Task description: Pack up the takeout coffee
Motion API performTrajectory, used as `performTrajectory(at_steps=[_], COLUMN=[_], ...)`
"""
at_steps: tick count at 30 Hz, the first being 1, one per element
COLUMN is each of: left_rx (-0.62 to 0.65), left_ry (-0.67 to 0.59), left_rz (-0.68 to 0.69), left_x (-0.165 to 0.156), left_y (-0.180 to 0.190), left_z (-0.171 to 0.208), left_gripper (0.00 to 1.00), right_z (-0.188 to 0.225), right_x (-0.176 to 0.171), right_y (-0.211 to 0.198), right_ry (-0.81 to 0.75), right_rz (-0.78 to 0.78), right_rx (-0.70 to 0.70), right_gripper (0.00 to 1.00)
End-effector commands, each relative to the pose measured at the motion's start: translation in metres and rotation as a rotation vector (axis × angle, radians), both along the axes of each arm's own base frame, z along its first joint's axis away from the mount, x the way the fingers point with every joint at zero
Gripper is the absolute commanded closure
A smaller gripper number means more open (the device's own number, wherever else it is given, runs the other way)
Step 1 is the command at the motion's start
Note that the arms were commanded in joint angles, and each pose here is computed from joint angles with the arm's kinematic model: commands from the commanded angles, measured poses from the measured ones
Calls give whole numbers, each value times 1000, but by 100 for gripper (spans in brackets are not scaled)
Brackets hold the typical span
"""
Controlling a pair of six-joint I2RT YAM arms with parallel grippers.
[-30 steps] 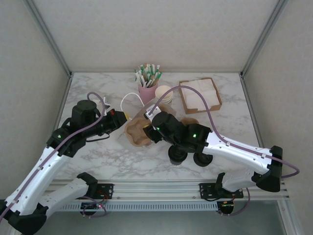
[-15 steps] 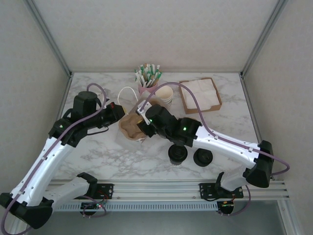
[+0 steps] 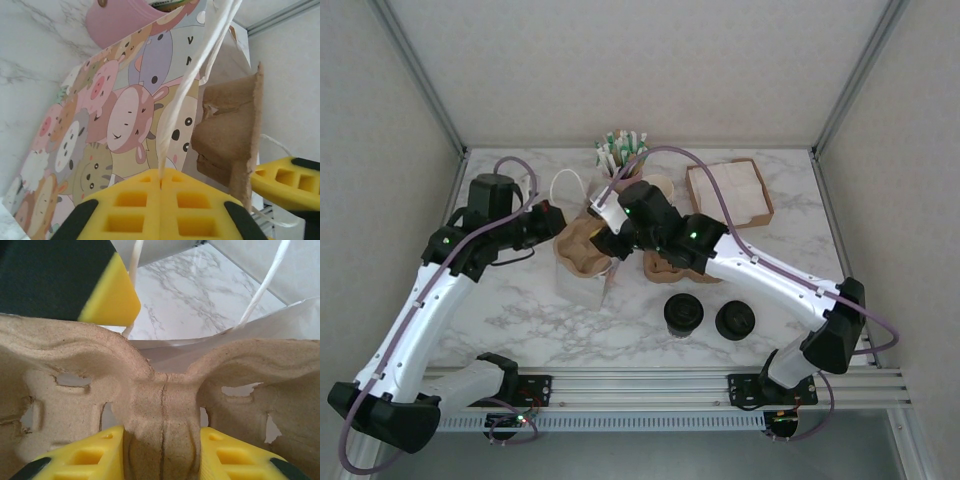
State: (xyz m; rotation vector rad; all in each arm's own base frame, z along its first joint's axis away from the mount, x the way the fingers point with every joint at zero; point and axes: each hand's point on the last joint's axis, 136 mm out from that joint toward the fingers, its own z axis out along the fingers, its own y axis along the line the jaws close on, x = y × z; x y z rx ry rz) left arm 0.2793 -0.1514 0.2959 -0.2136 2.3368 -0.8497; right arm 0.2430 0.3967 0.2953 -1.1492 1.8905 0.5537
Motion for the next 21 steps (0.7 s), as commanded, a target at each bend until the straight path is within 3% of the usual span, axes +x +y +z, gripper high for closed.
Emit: performTrajectory(at_steps=[1, 2, 6, 9, 15, 21], left_rx=[47, 42, 5, 45, 76, 51], left_ry=[-48, -71, -145, -210, -343, -331], left_rz=[35, 48, 86, 152, 367, 583], left_x=[2, 1, -5, -12, -25, -31], left_y=[14, 16, 22, 40, 85, 120], left_z=[8, 12, 28, 41, 60, 40], left_gripper=[70, 57, 26, 16, 14, 31], right_z=[-1, -2, -4, 1, 12, 18], right_x=[-4, -3, 0, 0, 2, 4], right_y=[10, 11, 20, 26, 36, 40], right_ry=[32, 37, 47, 46, 30, -6], right_rz=[81, 87, 123, 149, 209, 284], right_rx=[-3, -7, -13, -1, 9, 7], right_gripper=[66, 66, 67, 67, 67, 67])
